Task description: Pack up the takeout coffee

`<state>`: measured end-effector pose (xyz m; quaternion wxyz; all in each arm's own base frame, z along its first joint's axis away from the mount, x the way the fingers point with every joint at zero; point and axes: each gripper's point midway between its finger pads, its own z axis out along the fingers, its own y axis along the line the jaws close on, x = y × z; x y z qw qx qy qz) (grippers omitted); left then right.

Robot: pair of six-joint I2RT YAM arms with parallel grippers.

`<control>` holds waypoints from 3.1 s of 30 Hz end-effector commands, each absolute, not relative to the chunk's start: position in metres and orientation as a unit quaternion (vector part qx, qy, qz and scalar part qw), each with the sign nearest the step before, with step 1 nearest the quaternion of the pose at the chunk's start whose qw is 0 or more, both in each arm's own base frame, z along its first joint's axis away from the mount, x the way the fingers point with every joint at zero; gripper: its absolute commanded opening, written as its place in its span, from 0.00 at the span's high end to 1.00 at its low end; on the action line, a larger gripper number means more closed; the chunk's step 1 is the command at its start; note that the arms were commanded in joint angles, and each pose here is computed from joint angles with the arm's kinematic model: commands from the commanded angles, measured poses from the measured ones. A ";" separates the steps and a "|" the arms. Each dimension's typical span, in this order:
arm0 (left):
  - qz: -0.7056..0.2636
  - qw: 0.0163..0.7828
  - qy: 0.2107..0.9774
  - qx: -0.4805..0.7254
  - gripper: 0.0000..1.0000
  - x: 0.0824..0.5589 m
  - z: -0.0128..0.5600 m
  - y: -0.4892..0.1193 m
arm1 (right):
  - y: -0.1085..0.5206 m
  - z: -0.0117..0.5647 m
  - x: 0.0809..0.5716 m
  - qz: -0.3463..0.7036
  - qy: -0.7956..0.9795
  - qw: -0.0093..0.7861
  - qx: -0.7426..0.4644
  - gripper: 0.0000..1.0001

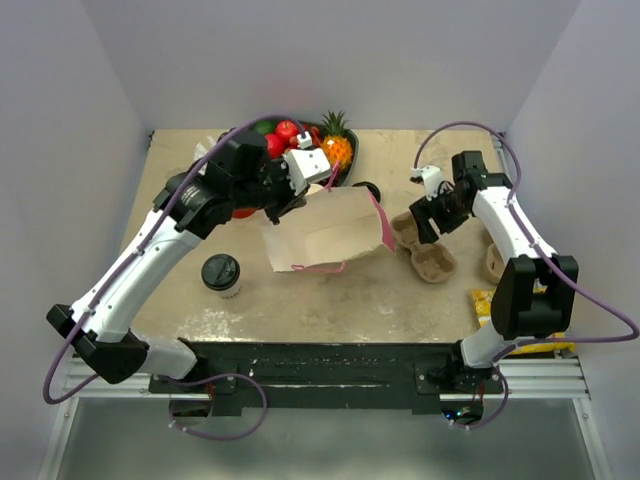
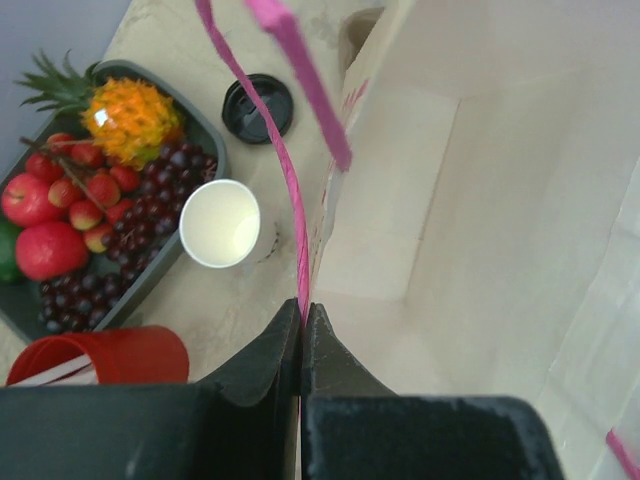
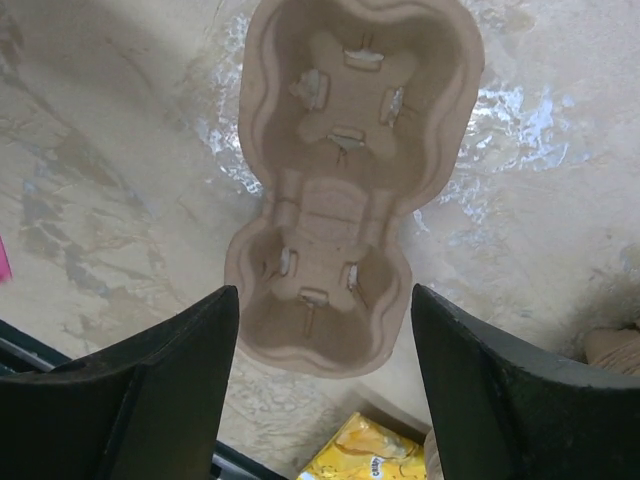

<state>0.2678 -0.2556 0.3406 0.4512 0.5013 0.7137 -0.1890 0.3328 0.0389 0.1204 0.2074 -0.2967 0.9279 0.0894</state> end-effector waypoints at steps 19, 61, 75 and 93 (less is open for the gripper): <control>-0.102 0.432 0.770 0.458 1.00 0.284 0.300 -0.228 | 0.037 0.085 0.351 0.077 0.920 0.228 -0.309 0.48; -0.120 0.437 0.759 0.467 1.00 0.289 0.305 -0.242 | 0.068 0.264 0.323 0.092 0.846 0.412 -0.325 1.00; -0.155 0.428 0.746 0.486 1.00 0.274 0.308 -0.252 | 0.188 0.464 0.237 0.234 0.579 0.603 -0.496 1.00; -0.177 0.435 0.744 0.475 1.00 0.274 0.325 -0.259 | 0.197 0.515 0.166 0.202 0.427 0.684 -0.557 1.00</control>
